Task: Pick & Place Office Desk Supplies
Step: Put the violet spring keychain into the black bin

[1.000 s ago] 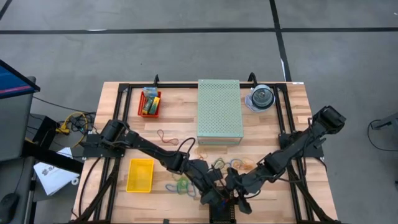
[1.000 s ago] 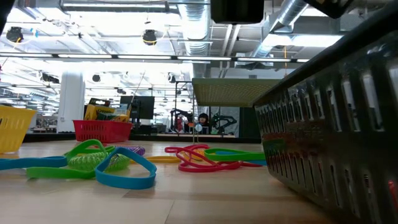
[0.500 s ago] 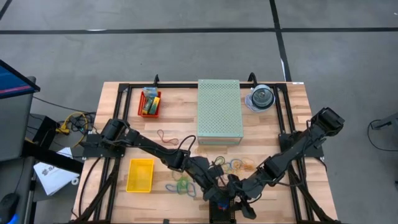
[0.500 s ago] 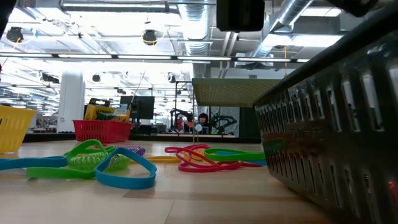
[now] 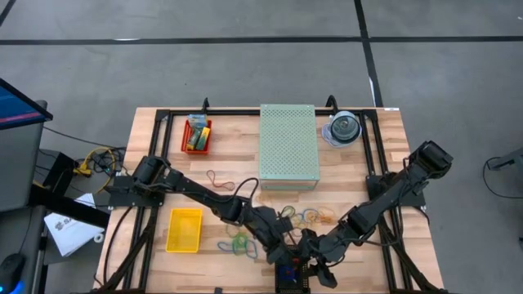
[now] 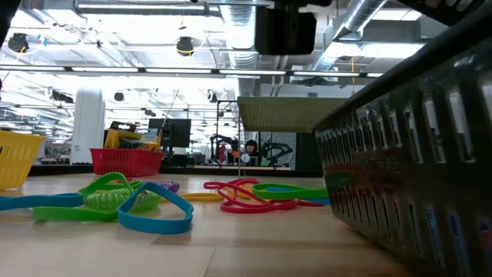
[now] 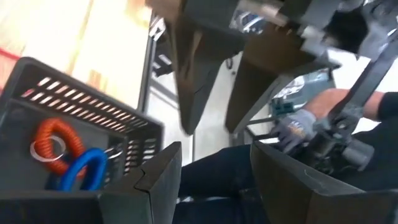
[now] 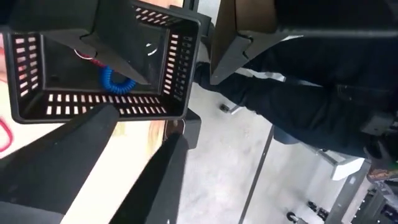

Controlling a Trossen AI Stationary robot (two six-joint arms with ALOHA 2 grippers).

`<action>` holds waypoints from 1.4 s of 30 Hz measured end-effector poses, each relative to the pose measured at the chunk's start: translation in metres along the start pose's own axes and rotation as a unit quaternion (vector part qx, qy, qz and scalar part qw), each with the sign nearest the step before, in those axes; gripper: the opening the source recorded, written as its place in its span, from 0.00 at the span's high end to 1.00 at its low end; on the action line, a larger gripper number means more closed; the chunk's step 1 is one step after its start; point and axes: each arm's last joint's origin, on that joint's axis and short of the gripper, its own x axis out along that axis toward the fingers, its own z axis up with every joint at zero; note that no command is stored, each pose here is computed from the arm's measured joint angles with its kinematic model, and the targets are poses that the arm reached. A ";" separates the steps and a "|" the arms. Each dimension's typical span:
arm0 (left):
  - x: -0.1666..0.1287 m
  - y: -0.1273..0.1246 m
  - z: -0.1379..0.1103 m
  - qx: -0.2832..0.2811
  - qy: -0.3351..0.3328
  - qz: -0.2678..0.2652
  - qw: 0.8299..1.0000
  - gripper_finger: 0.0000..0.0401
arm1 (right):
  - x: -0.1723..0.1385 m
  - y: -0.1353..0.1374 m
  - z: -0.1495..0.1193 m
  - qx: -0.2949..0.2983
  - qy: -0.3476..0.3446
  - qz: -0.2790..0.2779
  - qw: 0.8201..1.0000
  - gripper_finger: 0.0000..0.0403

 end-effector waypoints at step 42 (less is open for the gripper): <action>-0.136 0.071 -0.060 0.187 0.169 0.401 0.881 0.59 | -0.118 -0.023 0.010 0.311 -0.248 -0.260 0.880 0.56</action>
